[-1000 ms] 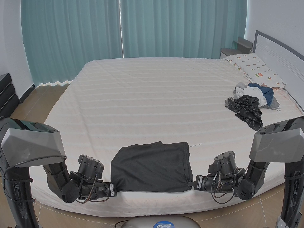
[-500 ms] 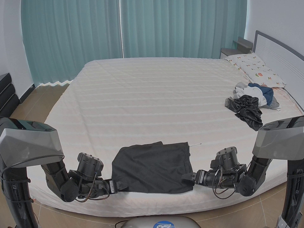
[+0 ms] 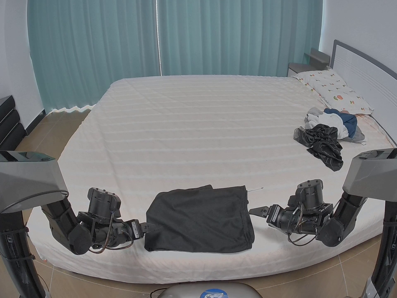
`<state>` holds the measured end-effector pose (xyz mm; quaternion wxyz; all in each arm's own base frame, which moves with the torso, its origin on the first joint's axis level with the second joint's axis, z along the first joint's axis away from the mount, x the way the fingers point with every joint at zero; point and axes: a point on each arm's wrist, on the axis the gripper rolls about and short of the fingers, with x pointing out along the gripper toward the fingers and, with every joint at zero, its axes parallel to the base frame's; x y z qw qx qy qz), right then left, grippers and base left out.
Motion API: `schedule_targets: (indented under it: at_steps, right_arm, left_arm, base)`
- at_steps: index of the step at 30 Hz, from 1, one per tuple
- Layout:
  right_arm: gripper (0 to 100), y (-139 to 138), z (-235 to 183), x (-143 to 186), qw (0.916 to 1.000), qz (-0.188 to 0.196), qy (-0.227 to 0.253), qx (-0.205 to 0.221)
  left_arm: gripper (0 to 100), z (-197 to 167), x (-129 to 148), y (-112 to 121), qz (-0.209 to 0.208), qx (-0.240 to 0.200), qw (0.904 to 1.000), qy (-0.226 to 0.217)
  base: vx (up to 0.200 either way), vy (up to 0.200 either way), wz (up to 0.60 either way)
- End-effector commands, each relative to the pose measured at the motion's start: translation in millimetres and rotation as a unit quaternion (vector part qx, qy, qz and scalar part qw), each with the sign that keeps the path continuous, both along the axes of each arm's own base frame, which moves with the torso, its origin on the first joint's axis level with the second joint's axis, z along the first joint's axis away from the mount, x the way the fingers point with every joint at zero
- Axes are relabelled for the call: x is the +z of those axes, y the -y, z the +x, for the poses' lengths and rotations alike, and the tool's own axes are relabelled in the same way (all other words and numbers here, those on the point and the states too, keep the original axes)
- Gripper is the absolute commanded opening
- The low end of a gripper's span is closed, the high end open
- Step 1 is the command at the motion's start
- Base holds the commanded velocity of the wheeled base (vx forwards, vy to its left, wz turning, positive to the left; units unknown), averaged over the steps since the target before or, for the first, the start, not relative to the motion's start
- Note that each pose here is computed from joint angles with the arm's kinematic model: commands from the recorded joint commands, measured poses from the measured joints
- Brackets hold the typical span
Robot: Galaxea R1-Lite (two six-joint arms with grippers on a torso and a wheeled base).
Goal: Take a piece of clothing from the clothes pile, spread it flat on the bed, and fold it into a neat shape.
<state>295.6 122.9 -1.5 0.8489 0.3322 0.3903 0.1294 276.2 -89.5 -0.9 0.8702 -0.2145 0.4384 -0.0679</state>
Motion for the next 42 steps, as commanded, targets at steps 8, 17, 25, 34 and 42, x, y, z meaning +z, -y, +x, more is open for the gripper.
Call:
schedule_targets:
  at_steps: [8, 17, 25, 34, 42]
  right_arm:
    - [100, -1.9, 7.3, -4.6, 1.0, 0.003, 0.001, -0.004]
    - [100, -8.4, 12.3, -6.0, 1.0, 0.006, 0.006, 0.002]
    - [100, -13.1, 22.7, -2.7, 0.9998, 0.009, 0.02, 0.003]
    - [100, -31.9, 38.7, -10.0, 0.9993, 0.012, 0.031, 0.018]
    - [100, -46.3, 62.7, -18.7, 0.9997, 0.002, 0.018, 0.016]
  left_arm:
    - [100, 22.9, 6.7, -4.7, -0.029, 0.041, 0.9985, 0.021]
    - [100, 62.1, -5.7, 14.3, -0.06, 0.06, 0.9957, 0.035]
    - [100, 88.7, -17.5, 32.4, -0.042, 0.056, 0.9965, 0.046]
    - [100, 95.5, -23.4, 47.6, -0.029, 0.047, 0.998, 0.031]
    - [0, 102.4, -23.0, 43.0, -0.019, 0.075, 0.9961, 0.044]
  base:
    - [0.175, 0.0, 0.0]
    - [0.0, 0.0, 0.0]
    - [0.0, 0.0, 0.0]
    - [0.0, 0.0, 0.0]
    - [0.0, 0.0, 0.0]
